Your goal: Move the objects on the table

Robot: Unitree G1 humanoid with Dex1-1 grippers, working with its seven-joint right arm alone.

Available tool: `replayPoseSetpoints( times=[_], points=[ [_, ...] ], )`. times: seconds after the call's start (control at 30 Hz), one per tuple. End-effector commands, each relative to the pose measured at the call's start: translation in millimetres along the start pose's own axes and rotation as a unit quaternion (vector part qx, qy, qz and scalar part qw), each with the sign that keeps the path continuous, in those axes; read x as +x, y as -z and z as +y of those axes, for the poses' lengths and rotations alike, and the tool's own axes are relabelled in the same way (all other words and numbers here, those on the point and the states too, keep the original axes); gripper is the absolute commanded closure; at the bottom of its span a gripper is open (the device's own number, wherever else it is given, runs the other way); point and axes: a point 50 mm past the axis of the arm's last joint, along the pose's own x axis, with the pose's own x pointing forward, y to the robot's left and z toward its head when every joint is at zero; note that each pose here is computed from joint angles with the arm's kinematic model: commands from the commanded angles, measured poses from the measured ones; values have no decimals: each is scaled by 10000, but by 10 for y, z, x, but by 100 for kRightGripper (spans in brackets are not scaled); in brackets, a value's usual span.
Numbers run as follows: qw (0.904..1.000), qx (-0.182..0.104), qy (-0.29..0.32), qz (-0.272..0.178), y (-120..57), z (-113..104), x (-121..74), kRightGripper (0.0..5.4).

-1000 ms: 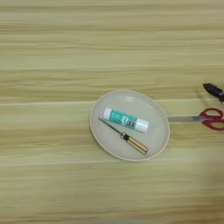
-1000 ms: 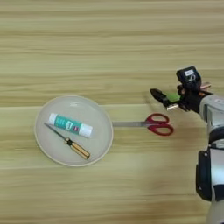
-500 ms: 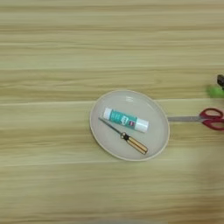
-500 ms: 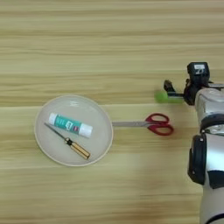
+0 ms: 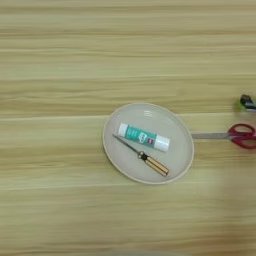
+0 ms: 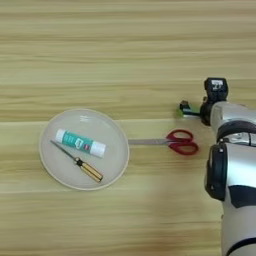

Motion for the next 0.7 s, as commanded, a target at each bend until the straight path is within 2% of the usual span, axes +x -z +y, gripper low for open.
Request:
replayPoseSetpoints(
  times=[0.03, 0.1, 0.2, 0.27, 0.37, 0.7],
  points=[
    [9989, 201, 52, -429, -354, -28, -75, 5],
    [9989, 376, -84, -270, -306, -1, -66, 5],
    [9954, 816, -503, -49, -244, 71, -56, 5],
    [9931, 961, -675, 35, -221, 102, -55, 5],
    [9920, 1011, -758, 81, -208, 123, -53, 5],
    [9937, 683, -886, 80, -203, 166, -46, 5]
  ],
)
